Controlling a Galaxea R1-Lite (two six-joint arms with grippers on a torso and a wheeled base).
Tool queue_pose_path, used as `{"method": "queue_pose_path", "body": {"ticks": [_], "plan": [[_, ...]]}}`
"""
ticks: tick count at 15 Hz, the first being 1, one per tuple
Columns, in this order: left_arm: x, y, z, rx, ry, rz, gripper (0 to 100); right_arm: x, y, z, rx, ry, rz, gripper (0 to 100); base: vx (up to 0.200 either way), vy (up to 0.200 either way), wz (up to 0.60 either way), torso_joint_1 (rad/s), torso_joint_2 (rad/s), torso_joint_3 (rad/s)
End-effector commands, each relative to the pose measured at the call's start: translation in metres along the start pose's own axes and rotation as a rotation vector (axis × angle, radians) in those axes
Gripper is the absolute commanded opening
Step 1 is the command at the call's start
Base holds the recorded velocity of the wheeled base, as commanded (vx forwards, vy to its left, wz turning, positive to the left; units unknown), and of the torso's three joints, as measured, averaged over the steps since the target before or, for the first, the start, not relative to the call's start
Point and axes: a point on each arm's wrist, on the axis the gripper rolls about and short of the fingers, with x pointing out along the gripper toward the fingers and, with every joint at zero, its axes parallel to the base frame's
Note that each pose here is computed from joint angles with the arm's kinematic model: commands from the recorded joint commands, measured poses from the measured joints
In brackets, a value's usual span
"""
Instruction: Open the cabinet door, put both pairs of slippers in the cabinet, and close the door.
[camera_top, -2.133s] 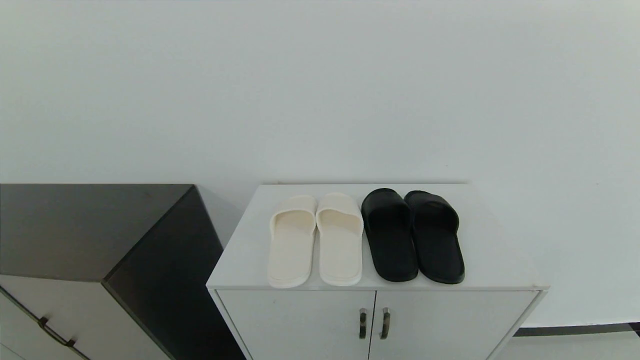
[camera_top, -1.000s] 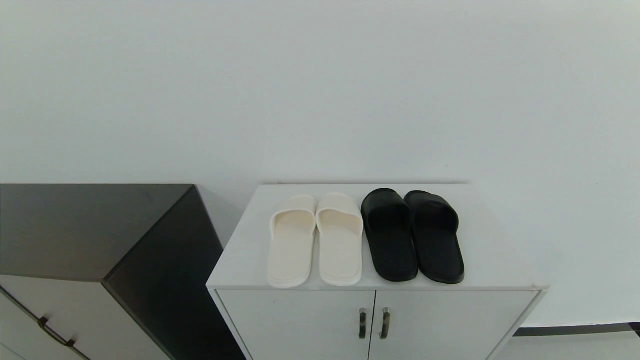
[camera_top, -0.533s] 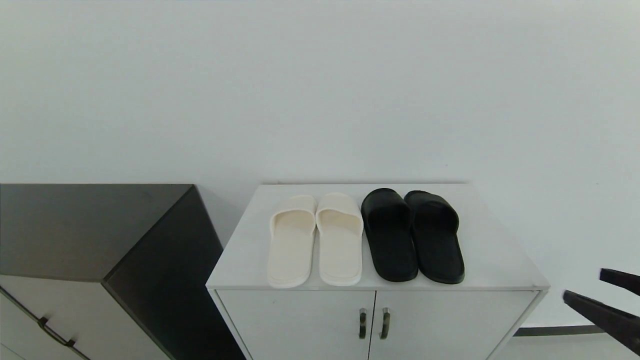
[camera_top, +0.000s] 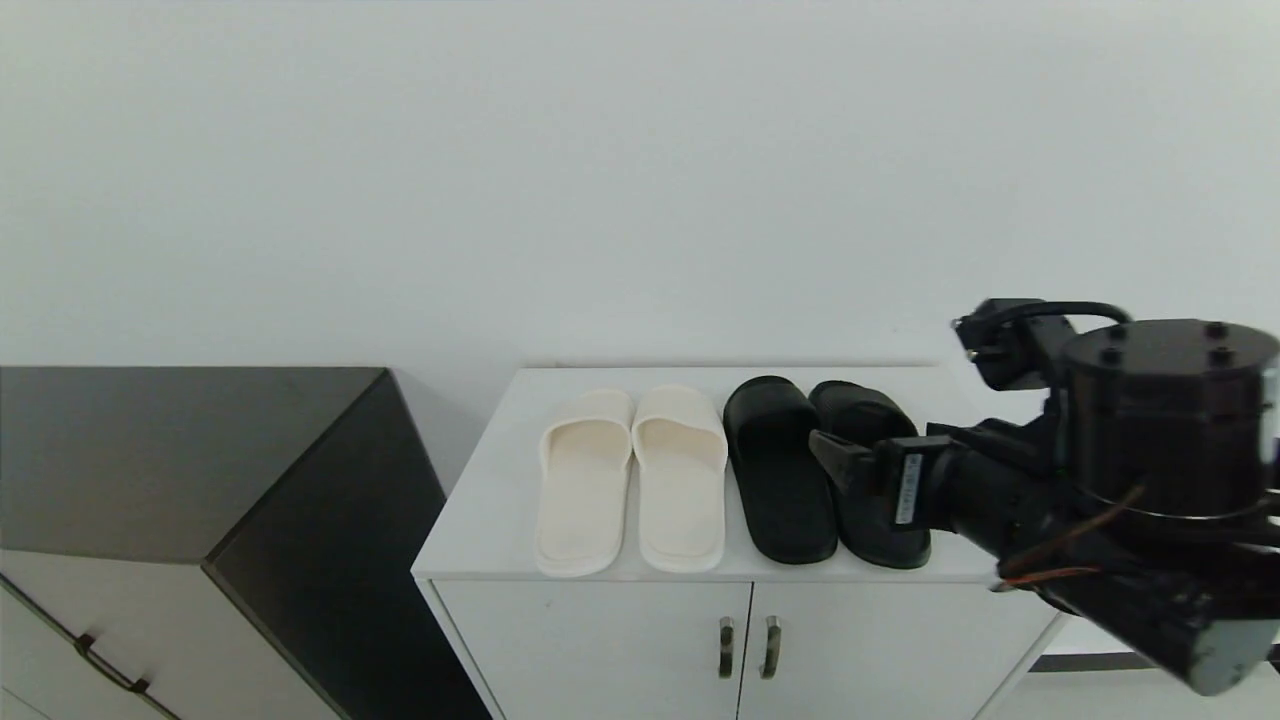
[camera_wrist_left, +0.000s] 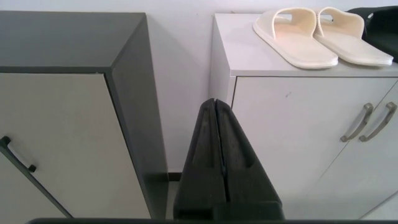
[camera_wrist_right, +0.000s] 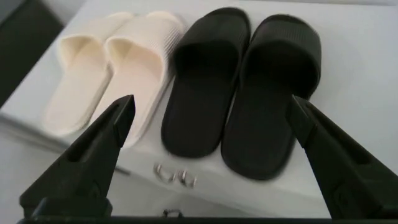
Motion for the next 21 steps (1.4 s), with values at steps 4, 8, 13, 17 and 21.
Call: {"method": "queue_pose_path", "body": {"ticks": [4, 8, 13, 17, 21], "plan": [[0.0, 0.0, 0.0, -0.001, 0.001, 0.0, 0, 0.057, 0.023, -0.032, -0.045, 0.042, -0.13, 100, 0.0, 0.0, 0.0, 0.0, 0.0, 0.0], [0.0, 0.0, 0.0, -0.001, 0.001, 0.0, 0, 0.079, 0.014, -0.041, -0.023, 0.045, -0.181, 100, 0.0, 0.0, 0.0, 0.0, 0.0, 0.0], [0.0, 0.0, 0.0, -0.001, 0.001, 0.0, 0, 0.117, 0.002, -0.044, -0.003, 0.039, -0.245, 100, 0.0, 0.0, 0.0, 0.0, 0.0, 0.0], [0.0, 0.0, 0.0, -0.001, 0.001, 0.0, 0, 0.141, 0.004, -0.04, -0.015, 0.027, -0.223, 100, 0.0, 0.0, 0.0, 0.0, 0.0, 0.0], [0.0, 0.0, 0.0, -0.001, 0.001, -0.002, 0, 0.156, -0.002, -0.039, -0.04, 0.023, -0.246, 100, 0.0, 0.0, 0.0, 0.0, 0.0, 0.0]]}}
